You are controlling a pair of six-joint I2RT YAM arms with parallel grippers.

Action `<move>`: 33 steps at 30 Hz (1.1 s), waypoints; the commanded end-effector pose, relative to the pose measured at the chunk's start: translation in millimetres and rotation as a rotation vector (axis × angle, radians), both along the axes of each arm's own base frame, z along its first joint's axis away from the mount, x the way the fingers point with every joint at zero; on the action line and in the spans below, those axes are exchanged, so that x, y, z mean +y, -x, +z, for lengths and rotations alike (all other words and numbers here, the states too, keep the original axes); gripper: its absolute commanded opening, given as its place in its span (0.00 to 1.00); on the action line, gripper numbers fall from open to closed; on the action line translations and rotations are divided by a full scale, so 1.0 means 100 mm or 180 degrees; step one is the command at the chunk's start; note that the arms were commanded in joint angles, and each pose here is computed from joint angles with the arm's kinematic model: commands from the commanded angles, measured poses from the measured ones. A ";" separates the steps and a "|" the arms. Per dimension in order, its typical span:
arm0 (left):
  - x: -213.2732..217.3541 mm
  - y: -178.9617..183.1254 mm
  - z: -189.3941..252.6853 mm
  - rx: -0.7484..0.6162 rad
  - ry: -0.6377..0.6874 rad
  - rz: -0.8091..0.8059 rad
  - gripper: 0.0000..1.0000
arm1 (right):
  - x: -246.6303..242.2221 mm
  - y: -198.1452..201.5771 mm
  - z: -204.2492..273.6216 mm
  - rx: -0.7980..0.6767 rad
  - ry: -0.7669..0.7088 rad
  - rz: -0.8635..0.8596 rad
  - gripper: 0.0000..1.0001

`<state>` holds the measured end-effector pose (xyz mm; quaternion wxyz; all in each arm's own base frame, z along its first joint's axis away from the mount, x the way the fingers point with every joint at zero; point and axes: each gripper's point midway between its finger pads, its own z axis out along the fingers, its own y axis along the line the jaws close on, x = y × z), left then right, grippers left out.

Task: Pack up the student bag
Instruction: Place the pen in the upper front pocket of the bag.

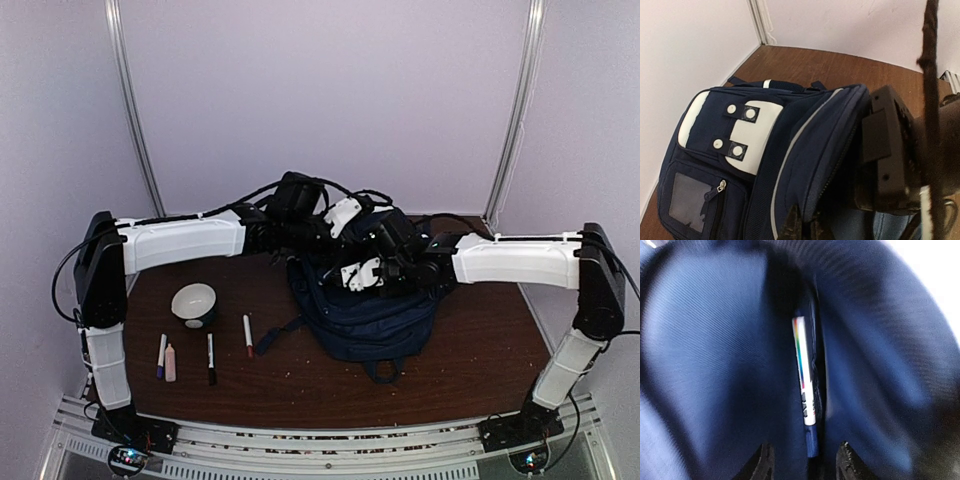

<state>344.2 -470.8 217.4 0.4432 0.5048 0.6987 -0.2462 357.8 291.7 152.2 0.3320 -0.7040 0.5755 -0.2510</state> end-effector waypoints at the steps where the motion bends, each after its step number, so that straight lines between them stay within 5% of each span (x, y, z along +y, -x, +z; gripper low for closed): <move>1: -0.09 -0.08 0.52 -0.0262 0.0450 -0.0004 0.00 | -0.09 0.44 0.39 0.0417 -0.0569 0.0094 0.43; 10: -0.13 -0.01 0.01 0.0117 0.0300 -0.0112 0.00 | -0.33 1.30 0.28 0.1507 -0.1058 0.0119 0.43; 19: -0.13 0.01 -0.09 0.0192 0.0307 -0.0106 0.00 | -0.42 0.63 0.77 0.1313 -0.2095 -0.0407 0.42; 28: -0.13 0.01 0.06 0.0162 0.0370 -0.0099 0.00 | -0.15 0.19 0.70 0.1193 -0.2121 -0.0341 0.56; 33: -0.10 0.00 0.13 0.0111 0.0373 -0.0054 0.00 | -0.10 -0.01 0.68 0.1010 -0.2065 -0.0388 0.48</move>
